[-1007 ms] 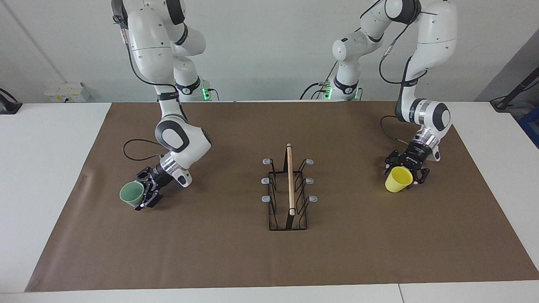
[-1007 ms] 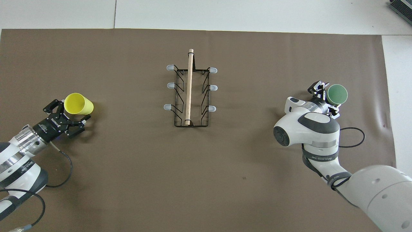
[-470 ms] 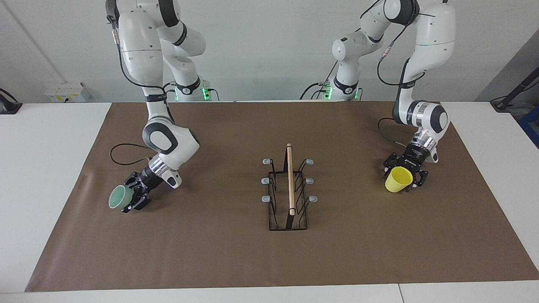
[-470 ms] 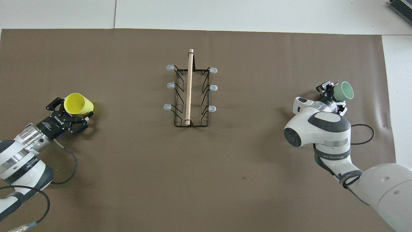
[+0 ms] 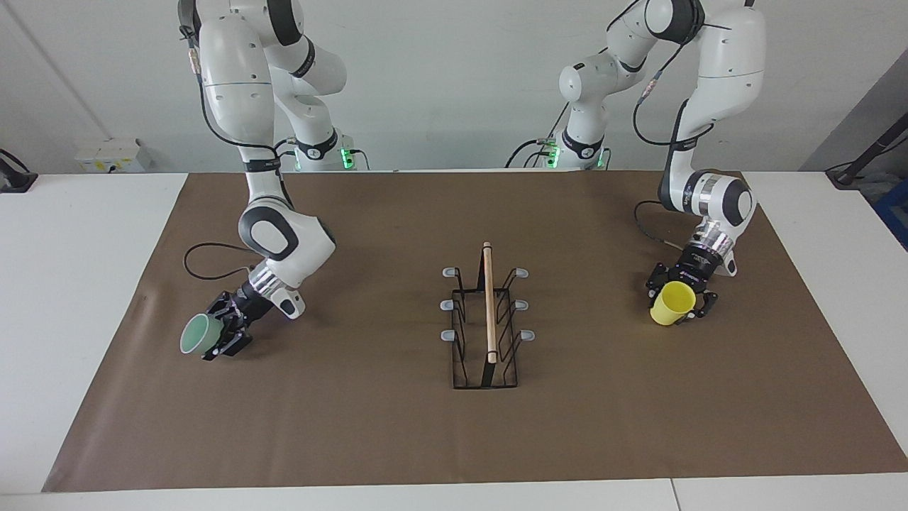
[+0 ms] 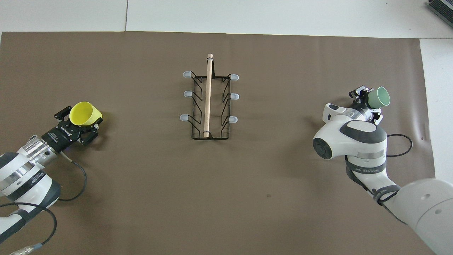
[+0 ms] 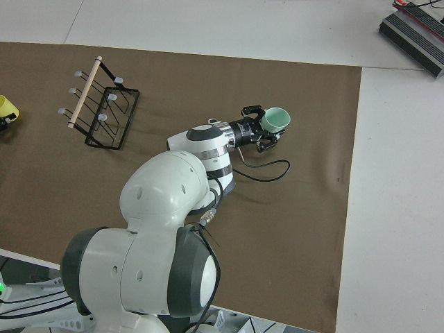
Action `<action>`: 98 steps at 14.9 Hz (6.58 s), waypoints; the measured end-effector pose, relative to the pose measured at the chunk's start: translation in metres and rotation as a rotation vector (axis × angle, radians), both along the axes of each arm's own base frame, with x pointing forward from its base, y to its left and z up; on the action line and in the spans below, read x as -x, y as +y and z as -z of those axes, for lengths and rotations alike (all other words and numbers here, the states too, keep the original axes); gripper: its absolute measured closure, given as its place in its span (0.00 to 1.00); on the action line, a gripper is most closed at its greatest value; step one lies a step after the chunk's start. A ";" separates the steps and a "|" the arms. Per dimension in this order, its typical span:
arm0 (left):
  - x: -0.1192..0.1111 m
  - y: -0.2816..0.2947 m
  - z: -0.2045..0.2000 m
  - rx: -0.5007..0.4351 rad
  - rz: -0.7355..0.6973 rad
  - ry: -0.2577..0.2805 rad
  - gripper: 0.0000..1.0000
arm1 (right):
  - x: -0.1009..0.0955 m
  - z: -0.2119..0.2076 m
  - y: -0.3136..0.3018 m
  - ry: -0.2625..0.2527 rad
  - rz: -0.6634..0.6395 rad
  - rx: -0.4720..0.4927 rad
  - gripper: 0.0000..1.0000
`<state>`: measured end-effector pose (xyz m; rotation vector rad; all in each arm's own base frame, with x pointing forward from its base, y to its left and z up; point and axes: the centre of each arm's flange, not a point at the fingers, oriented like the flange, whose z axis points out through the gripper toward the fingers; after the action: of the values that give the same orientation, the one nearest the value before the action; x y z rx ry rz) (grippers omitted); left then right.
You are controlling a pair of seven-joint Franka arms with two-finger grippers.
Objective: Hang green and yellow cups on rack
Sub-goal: 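Lift the yellow cup with the left gripper while the right gripper lifts the green cup, then carry the yellow cup with the left gripper toward the rack's nearer peg, then lower the yellow cup onto the rack peg and open the left gripper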
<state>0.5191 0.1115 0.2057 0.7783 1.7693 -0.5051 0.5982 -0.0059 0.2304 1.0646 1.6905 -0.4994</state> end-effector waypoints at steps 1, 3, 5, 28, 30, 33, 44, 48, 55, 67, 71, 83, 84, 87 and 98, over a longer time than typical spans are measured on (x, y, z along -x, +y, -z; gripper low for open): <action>0.000 0.000 0.000 -0.004 0.001 -0.004 0.33 | -0.006 -0.007 0.000 0.001 0.006 -0.003 0.36; -0.001 0.001 -0.001 -0.023 0.008 -0.023 0.33 | -0.020 -0.024 0.004 0.030 0.013 -0.017 0.36; -0.004 0.004 -0.004 -0.055 0.021 -0.059 0.33 | -0.033 -0.042 0.009 0.068 0.011 -0.027 0.36; -0.149 -0.079 -0.243 -1.312 1.278 -0.354 0.33 | -0.039 -0.192 0.027 0.070 0.340 -0.963 0.36; -0.148 -0.088 -0.252 -1.316 1.353 -0.357 0.33 | -0.034 -0.204 0.030 0.069 0.421 -1.093 0.36; -0.150 -0.096 -0.267 -1.379 1.405 -0.375 0.33 | -0.025 -0.230 0.034 0.073 0.514 -1.248 0.36; -0.108 -0.147 -0.352 -1.669 1.646 -0.192 0.33 | -0.012 -0.266 0.080 0.160 0.745 -1.869 0.36; -0.100 -0.170 -0.372 -1.784 1.484 -0.035 0.33 | -0.010 -0.275 0.083 0.210 0.745 -2.020 0.36; -0.085 -0.225 -0.371 -1.874 1.343 0.141 0.33 | -0.007 -0.284 0.050 0.297 0.577 -2.187 0.36; -0.066 -0.272 -0.361 -2.073 0.961 0.220 0.33 | 0.018 -0.237 0.052 0.416 0.321 -2.497 0.36; -0.054 -0.307 -0.355 -2.137 0.927 0.093 0.33 | 0.019 -0.235 0.051 0.415 0.326 -2.497 0.36; 0.010 -0.440 -0.297 -2.278 0.706 -0.109 0.33 | 0.032 -0.230 -0.031 0.392 0.296 -2.433 0.36; 0.013 -0.451 -0.288 -2.295 0.704 -0.128 0.33 | 0.032 -0.231 -0.030 0.393 0.295 -2.433 0.36; 0.022 -0.477 -0.260 -2.370 0.732 -0.172 0.33 | 0.032 -0.231 -0.030 0.393 0.294 -2.432 0.36; 0.045 -0.490 -0.198 -2.528 0.734 -0.251 0.33 | 0.032 -0.231 -0.027 0.401 0.292 -2.430 0.36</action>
<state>0.4739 -0.3790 0.4037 2.8116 0.8489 1.8309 0.5657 -0.0326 0.4611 2.8144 1.8985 1.9363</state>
